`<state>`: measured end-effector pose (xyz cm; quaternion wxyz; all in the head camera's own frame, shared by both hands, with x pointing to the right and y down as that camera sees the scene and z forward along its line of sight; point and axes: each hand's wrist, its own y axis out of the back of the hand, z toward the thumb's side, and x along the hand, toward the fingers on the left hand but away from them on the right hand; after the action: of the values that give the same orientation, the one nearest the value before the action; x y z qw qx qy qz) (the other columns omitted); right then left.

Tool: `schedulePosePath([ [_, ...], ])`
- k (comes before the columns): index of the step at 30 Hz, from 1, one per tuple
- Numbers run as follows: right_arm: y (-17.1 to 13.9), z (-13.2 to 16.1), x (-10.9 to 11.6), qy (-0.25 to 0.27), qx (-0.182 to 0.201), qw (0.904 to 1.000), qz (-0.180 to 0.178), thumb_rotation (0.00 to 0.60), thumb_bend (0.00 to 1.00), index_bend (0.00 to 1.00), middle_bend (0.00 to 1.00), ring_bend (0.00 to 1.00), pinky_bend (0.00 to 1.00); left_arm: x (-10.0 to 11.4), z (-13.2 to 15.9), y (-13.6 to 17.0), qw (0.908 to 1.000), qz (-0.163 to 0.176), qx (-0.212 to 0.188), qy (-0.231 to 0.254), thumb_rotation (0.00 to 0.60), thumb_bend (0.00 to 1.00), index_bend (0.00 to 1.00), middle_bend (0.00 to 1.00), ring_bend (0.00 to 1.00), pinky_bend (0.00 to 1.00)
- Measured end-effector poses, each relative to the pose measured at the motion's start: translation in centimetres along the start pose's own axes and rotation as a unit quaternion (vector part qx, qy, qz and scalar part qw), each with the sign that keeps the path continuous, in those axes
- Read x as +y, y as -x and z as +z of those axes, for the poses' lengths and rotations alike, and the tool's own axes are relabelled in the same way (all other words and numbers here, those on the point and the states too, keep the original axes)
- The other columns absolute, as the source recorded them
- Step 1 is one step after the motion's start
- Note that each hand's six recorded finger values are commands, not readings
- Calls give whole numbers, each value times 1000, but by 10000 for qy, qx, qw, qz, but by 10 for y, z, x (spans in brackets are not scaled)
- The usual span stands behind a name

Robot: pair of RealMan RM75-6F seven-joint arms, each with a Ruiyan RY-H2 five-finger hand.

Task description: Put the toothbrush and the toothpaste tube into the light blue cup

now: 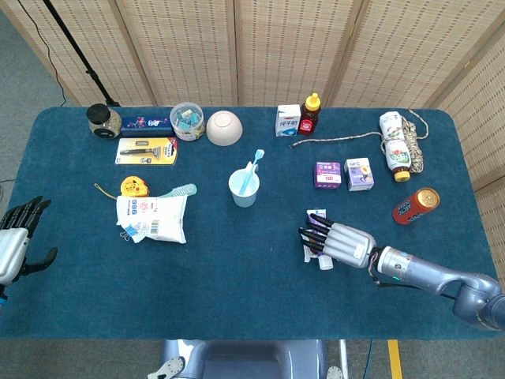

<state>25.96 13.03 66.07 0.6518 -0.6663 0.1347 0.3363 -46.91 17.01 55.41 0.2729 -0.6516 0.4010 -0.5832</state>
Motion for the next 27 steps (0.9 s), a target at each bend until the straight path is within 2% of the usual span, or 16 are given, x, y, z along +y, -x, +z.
schedulePosePath([
  [5,13,3,-7,-104,102,9997,172,600,0,51,0,0,0,0,-1,-1,10000,-15,20,7,600,341,0,0,0,0],
  [8,16,4,-10,-95,129,9997,188,600,8,144,2,0,2,0,-2,-1,10000,-14,39,25,600,341,0,0,0,0],
  [9,16,4,-11,-81,138,9997,176,600,33,203,19,0,21,0,-2,-1,10000,-17,40,28,600,341,0,0,0,0],
  [11,17,7,-11,-26,172,9998,132,600,121,308,82,28,99,0,-2,-1,10000,-31,37,31,600,341,0,0,0,0],
  [13,19,10,-11,36,228,9997,48,600,236,422,191,116,231,-1,-2,-1,10000,-66,33,37,600,340,0,0,0,0],
  [16,20,13,-9,120,298,9994,-112,600,331,537,307,223,379,-2,-1,-2,10000,-90,22,28,600,340,0,0,0,0],
  [23,18,14,-7,236,374,9978,-488,600,431,591,376,305,542,-3,-1,-2,9999,-106,32,11,600,340,0,0,0,0],
  [27,16,15,-1,303,384,9960,-753,600,497,662,446,379,630,-4,1,-2,9999,-131,13,0,600,341,0,0,0,0],
])
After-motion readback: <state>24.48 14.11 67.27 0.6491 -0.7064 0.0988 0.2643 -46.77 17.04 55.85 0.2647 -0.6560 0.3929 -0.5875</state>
